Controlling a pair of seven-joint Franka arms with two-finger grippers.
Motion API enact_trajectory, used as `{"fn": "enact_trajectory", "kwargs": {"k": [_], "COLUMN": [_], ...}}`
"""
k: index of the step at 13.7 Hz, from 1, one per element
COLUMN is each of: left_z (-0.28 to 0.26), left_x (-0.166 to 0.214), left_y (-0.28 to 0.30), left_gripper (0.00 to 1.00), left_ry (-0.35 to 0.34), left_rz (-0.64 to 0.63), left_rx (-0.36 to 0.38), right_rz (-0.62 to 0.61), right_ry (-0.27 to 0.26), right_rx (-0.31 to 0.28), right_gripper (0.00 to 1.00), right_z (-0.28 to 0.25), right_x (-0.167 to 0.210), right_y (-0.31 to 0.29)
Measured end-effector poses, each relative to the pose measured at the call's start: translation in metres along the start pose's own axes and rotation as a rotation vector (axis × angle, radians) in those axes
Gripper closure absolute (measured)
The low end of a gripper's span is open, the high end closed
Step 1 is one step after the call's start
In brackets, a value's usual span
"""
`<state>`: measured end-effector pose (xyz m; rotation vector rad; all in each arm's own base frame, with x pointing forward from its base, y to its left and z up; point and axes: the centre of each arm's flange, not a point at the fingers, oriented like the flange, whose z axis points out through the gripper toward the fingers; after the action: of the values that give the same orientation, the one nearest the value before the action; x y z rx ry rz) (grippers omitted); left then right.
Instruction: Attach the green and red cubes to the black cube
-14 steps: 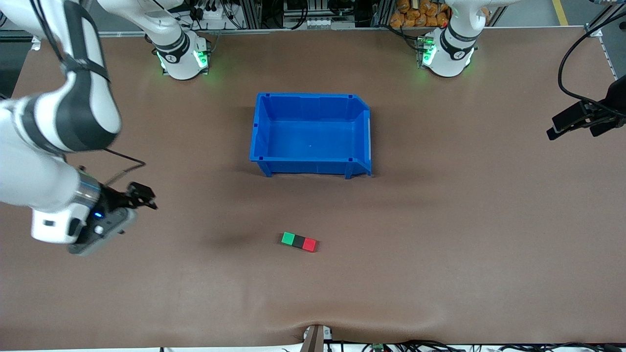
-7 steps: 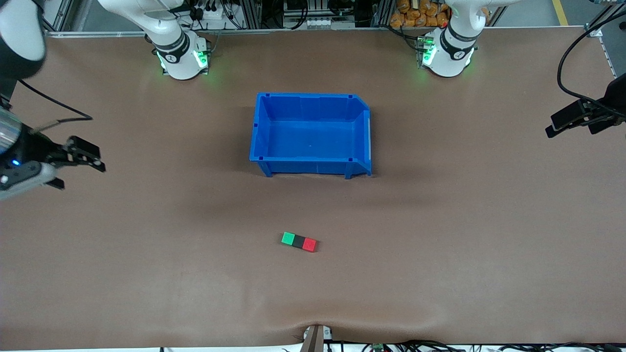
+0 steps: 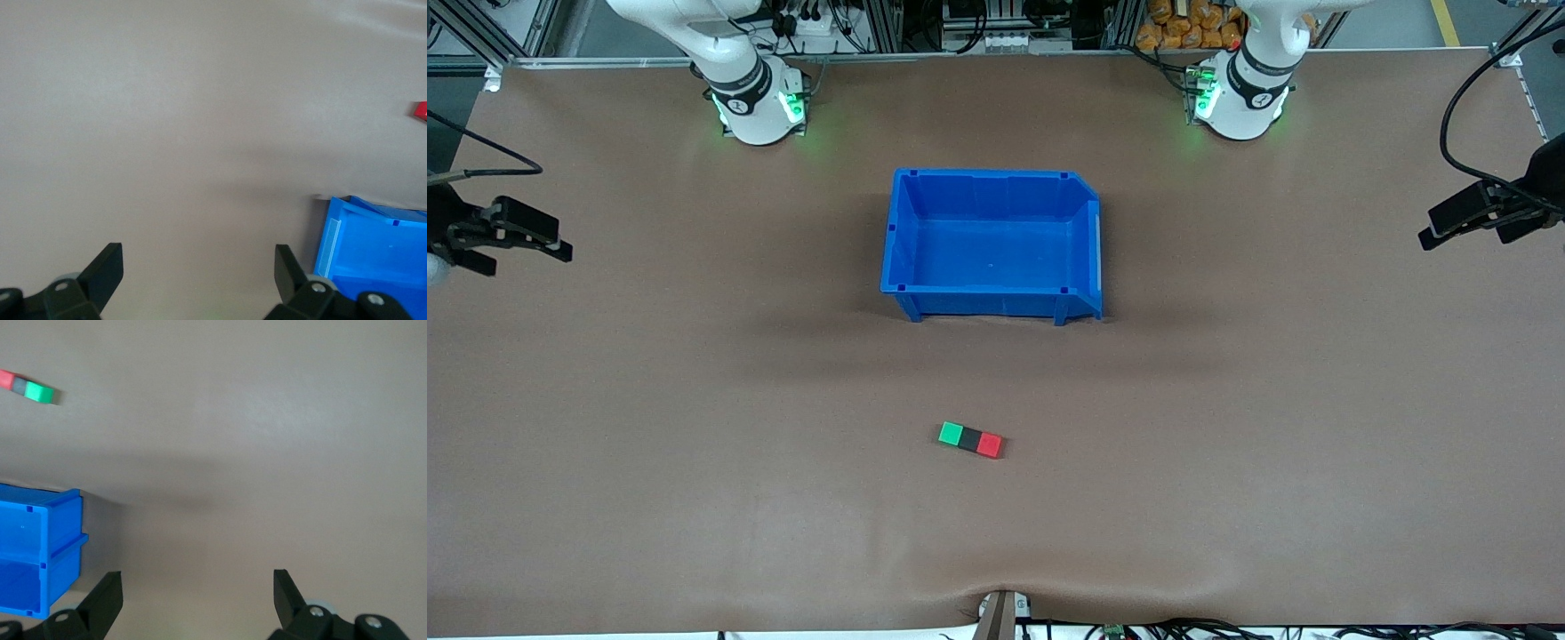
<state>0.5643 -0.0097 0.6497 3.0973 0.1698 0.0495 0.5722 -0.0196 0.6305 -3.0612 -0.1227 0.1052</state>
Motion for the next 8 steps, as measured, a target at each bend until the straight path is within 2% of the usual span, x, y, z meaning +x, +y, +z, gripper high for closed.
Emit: {"fn": "enact_trajectory", "kwargs": {"k": [2, 8], "left_z": [0.0, 0.0], "left_x": [0.0, 0.0], "left_y": [0.0, 0.0], "left_gripper": [0.0, 0.0], "left_ry": [-0.001, -0.003], "left_rz": [0.0, 0.0], "left_rx": [0.0, 0.0], "right_rz": [0.052, 0.1], "right_ry": [-0.023, -0.075], "right_rx": [-0.002, -0.008], "right_gripper": [0.0, 0.0], "right_z": [-0.008, -0.015], "right_x": [-0.012, -0.029], "right_y": [-0.002, -0.002]}}
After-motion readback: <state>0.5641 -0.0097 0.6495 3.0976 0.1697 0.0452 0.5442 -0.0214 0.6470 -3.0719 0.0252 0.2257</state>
